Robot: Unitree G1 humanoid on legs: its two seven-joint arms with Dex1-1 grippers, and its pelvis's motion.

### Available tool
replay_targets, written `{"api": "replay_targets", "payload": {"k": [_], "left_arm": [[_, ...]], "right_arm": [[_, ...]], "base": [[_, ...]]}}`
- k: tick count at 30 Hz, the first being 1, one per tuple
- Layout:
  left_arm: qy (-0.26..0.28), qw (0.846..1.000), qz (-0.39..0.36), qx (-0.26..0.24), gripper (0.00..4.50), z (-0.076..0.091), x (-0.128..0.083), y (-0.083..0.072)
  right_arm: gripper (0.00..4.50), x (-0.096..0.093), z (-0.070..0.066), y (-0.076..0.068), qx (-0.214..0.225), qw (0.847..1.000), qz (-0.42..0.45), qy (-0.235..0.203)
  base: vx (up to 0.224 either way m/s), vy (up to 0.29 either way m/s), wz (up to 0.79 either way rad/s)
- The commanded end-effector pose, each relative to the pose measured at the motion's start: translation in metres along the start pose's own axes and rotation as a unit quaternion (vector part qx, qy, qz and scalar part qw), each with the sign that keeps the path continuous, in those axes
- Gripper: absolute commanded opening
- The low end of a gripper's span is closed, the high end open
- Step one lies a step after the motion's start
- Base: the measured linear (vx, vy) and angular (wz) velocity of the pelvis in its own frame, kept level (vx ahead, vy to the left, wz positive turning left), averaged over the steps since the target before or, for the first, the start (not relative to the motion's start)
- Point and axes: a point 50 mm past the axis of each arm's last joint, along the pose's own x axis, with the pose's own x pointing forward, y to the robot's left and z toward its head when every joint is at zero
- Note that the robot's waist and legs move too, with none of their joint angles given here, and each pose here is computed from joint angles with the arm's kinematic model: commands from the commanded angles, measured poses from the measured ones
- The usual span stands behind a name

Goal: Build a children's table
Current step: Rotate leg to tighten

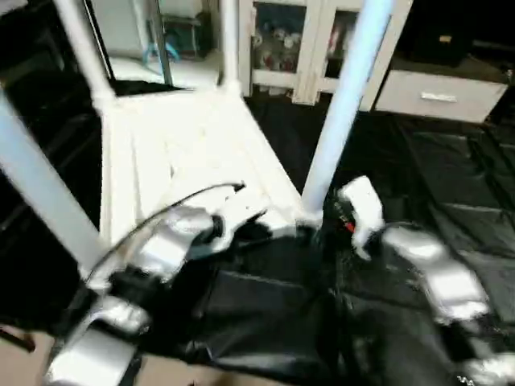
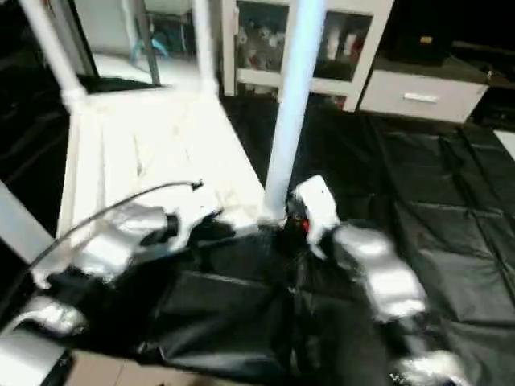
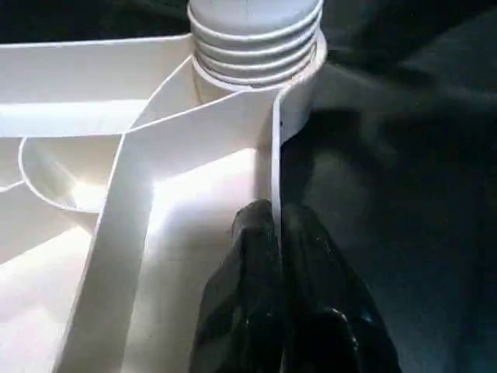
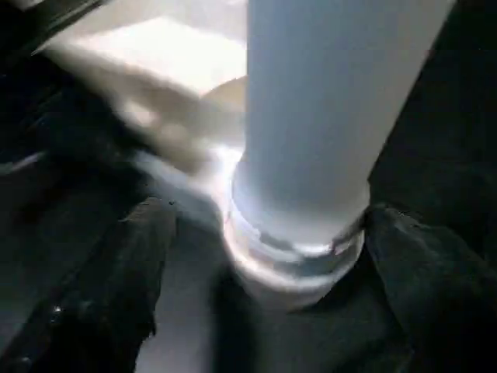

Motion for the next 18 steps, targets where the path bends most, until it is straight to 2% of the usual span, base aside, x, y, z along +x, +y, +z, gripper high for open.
{"api": "replay_targets", "payload": {"k": [1, 8, 14, 17, 18], "left_arm": [[0.038, 0.997, -0.059, -0.010, 0.00, -0.016, 0.003, -0.016], [0.054, 0.992, -0.113, -0.012, 0.00, -0.022, -0.008, -0.025], [0.054, 0.992, -0.114, -0.011, 0.00, -0.020, -0.010, -0.026], [0.051, 0.993, -0.107, -0.011, 0.00, -0.018, -0.011, -0.024], [0.052, 0.993, -0.106, -0.012, 0.00, -0.017, -0.011, -0.024]], "right_arm": [[4.15, -0.002, 0.005, 0.006, -0.017, 0.999, 0.048, -0.008], [4.15, -0.002, 0.001, 0.006, -0.036, 0.996, 0.082, 0.006], [4.15, 0.005, -0.002, 0.004, -0.048, 0.995, 0.089, 0.015], [4.15, 0.008, -0.002, 0.004, -0.041, 0.994, 0.099, 0.010], [3.89, 0.010, -0.002, 0.004, -0.036, 0.993, 0.110, 0.008]], "base": [[0.000, 0.000, 0.00], [0.000, 0.000, 0.00], [0.000, 0.000, 0.00], [0.000, 0.000, 0.00], [0.000, 0.000, 0.00]]}}
